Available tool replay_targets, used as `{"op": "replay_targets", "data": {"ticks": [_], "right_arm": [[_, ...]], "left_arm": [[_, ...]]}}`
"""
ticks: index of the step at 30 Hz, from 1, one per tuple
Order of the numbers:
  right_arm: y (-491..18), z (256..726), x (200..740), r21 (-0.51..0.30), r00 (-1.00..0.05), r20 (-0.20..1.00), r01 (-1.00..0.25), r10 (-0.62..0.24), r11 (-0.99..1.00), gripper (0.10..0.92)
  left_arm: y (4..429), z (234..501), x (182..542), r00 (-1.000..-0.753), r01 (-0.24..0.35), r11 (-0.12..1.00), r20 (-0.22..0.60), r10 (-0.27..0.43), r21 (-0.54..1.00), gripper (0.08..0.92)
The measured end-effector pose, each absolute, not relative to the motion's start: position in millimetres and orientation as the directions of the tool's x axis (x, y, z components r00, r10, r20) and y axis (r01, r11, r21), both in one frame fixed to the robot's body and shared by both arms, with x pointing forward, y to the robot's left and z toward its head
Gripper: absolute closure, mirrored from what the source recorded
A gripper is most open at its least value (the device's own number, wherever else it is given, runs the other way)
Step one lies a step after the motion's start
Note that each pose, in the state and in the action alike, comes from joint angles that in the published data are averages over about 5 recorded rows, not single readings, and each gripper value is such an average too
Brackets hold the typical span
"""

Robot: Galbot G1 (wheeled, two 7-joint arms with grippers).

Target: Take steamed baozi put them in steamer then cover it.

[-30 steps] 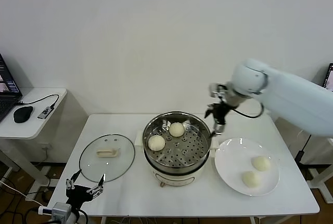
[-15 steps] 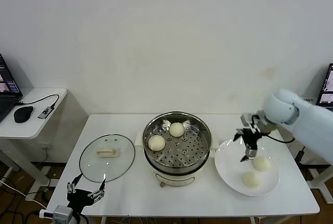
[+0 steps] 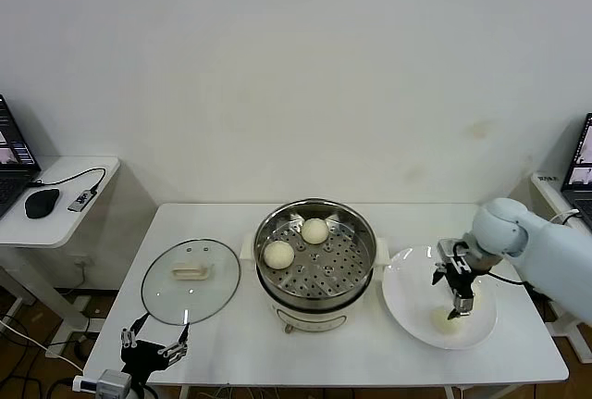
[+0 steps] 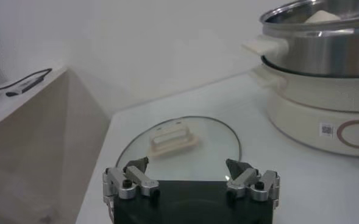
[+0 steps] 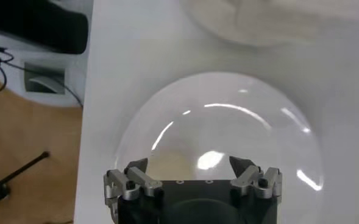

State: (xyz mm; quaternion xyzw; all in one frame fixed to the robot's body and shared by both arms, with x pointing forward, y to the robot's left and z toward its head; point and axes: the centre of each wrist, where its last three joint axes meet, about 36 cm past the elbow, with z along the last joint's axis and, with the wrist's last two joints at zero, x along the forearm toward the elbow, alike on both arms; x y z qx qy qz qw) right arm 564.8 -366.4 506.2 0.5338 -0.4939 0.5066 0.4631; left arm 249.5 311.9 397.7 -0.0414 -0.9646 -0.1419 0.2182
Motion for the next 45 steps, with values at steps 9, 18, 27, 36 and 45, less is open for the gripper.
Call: {"op": "replay_targets", "data": {"ticks": [9, 18, 27, 36, 45], "right_arm": [[-368.3, 487.7, 559.7, -0.018, -0.016, 0.999, -0.997, -0.035, -0.07, 0.2], [-371.2, 475.2, 554.9, -0.034, -0.033, 0.999, -0.998, -0.01, -0.053, 0.2], [-376.0, 468.0, 549.1, -0.031, -0.032, 0.999, -0.998, 0.007, -0.046, 0.2], [-375.5, 458.9, 546.1, -0.025, -0.026, 1.0, -0.999, 0.013, -0.044, 0.2], [-376.6, 454.0, 543.9, -0.026, -0.026, 1.0, -0.999, 0.012, -0.034, 0.304]], "left_arm": [[312.1, 396.0, 249.5, -0.899, 0.143, 0.956, 0.437, 0.019, 0.255, 0.177], [312.1, 394.3, 250.1, -0.898, 0.145, 0.956, 0.44, 0.019, 0.255, 0.177], [310.6, 394.4, 249.5, -0.897, 0.152, 0.955, 0.442, 0.026, 0.253, 0.177], [309.0, 392.3, 250.1, -0.895, 0.156, 0.956, 0.445, 0.03, 0.249, 0.177], [308.9, 389.9, 250.1, -0.893, 0.158, 0.956, 0.45, 0.031, 0.248, 0.177]]}}
